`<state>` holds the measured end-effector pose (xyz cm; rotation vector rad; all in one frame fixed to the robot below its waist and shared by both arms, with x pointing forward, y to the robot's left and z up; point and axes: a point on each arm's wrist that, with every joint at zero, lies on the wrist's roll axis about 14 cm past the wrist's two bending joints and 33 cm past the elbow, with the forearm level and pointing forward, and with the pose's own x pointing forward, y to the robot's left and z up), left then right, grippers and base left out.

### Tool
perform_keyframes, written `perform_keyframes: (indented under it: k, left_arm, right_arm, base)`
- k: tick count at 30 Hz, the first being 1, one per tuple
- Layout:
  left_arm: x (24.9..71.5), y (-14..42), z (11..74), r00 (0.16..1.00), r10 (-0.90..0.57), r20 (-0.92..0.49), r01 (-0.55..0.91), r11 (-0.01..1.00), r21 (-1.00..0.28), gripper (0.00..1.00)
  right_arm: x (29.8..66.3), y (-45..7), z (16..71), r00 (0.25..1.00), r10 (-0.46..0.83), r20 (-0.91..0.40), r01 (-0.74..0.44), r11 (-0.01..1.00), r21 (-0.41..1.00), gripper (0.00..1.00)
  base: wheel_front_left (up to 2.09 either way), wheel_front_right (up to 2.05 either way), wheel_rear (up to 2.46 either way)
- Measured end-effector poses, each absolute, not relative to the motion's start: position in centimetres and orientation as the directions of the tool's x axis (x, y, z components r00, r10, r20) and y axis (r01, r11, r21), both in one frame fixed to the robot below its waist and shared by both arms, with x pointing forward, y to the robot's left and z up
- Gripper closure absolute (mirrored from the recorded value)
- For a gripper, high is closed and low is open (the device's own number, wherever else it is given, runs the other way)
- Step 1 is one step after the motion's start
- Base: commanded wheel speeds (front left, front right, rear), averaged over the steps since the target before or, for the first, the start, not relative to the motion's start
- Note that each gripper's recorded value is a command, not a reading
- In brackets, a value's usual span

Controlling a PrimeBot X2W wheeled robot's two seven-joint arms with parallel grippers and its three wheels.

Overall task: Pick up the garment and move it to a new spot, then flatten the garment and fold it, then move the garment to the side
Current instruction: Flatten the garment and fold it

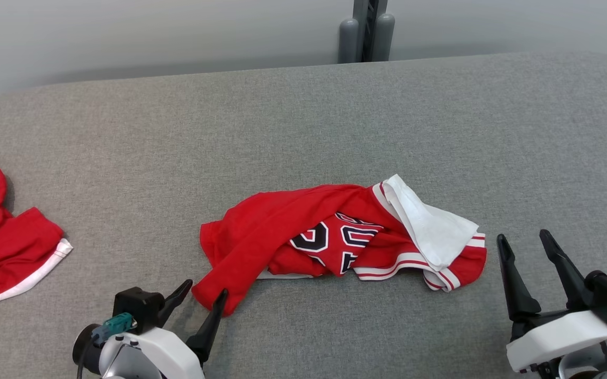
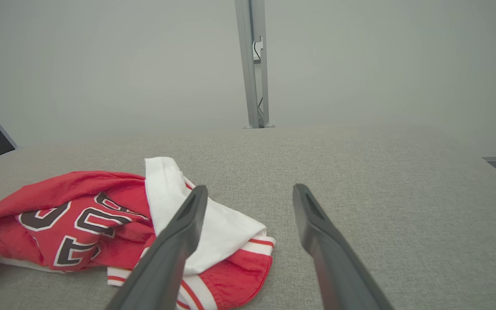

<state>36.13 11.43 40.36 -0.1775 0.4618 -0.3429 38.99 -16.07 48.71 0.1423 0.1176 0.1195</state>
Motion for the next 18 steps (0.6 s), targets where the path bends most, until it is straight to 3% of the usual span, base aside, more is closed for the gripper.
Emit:
perform_keyframes:
  k: [2, 3, 5, 18]
  left_arm:
    - [36.0, 11.2, 39.8, 0.822, -0.378, -0.425, 0.297, 0.923, -0.246, 0.0]
    - [36.1, 11.2, 39.8, 0.82, -0.379, -0.429, 0.298, 0.922, -0.245, 0.27]
    - [36.4, 11.2, 40.0, 0.826, -0.378, -0.418, 0.294, 0.922, -0.253, 1.0]
    - [37.2, 11.7, 40.0, 0.837, -0.36, -0.412, 0.273, 0.928, -0.255, 1.0]
  right_arm:
    - [39.0, -16.0, 48.4, 0.985, 0.13, -0.117, -0.112, 0.983, 0.149, 0.0]
    - [39.0, -15.8, 48.2, 0.983, 0.134, -0.128, -0.115, 0.982, 0.148, 0.0]
    - [38.9, -15.6, 47.7, 0.979, 0.142, -0.15, -0.121, 0.983, 0.141, 0.0]
    - [37.9, -9.6, 43.1, 0.894, 0.331, -0.301, -0.305, 0.943, 0.132, 0.0]
  base:
    - [0.0, 0.0, 0.0]
    - [0.0, 0.0, 0.0]
    - [0.0, 0.0, 0.0]
    - [0.0, 0.0, 0.0]
